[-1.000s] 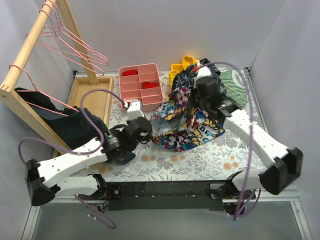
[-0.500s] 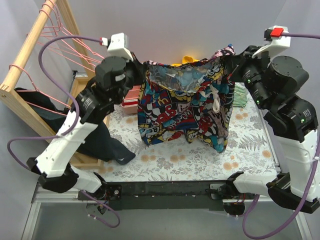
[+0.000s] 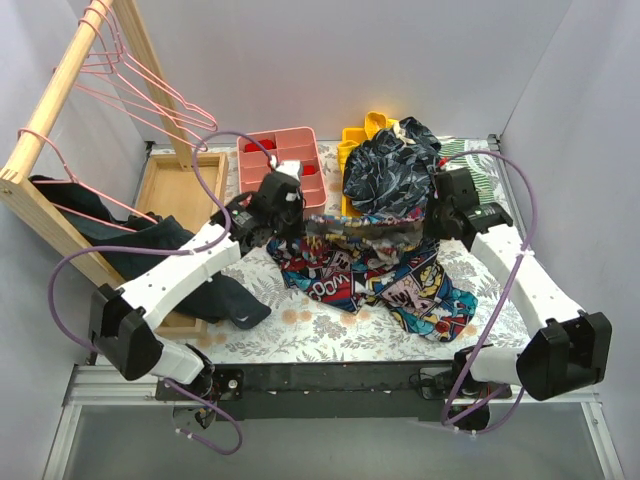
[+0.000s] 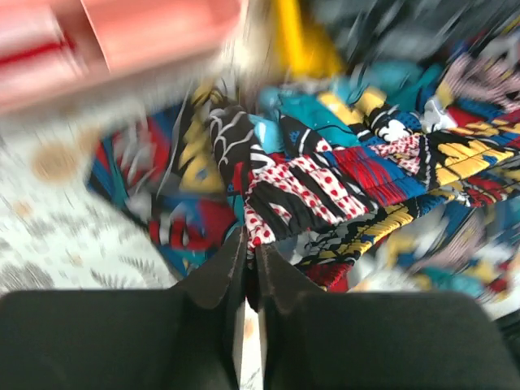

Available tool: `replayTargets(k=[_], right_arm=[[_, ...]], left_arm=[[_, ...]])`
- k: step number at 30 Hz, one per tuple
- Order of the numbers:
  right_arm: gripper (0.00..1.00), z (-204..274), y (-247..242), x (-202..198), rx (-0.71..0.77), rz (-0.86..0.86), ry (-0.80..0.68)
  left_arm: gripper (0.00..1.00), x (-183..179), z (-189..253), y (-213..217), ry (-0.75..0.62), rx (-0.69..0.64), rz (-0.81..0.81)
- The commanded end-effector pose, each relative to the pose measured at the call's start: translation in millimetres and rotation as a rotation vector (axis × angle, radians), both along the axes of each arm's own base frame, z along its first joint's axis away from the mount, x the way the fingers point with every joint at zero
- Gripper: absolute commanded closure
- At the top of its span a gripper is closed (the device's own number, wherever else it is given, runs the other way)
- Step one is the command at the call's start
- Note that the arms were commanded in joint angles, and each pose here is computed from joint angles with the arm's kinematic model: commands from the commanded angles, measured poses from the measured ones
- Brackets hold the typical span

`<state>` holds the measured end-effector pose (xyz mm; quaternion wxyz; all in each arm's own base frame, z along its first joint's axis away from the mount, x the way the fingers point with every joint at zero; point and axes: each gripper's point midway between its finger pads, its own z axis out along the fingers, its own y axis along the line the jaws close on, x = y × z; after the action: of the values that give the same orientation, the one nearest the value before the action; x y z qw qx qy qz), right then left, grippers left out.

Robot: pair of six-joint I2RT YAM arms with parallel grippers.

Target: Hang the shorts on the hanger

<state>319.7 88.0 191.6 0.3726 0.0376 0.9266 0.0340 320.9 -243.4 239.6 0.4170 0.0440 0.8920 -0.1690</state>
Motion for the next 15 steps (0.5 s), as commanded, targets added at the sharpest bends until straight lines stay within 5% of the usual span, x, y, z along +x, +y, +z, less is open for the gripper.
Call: replayTargets(k=[1, 2, 5, 8, 15], right_arm=[[0.57, 23, 41, 1, 0.221, 0.133, -0.107], [0.50, 24, 45, -2, 0.241, 0.156, -0.109], [0.33, 33, 44, -8, 0.247, 0.164, -0.137], [0.29, 47, 47, -12, 0.270, 0.189, -0.162], [0.29, 80, 61, -19, 0.341, 0.276, -0.244]], left_arm=[[0.76, -18, -10, -6, 0.013, -0.073, -0.051], [0.64, -20, -3, -7, -0.006, -0.086, -0.064], [0.51, -24, 36, -7, -0.086, -0.135, -0.100], [0.38, -24, 89, -7, -0.163, -0.186, -0.103], [0.29, -15, 179, 33, -0.306, -0.197, 0.091]])
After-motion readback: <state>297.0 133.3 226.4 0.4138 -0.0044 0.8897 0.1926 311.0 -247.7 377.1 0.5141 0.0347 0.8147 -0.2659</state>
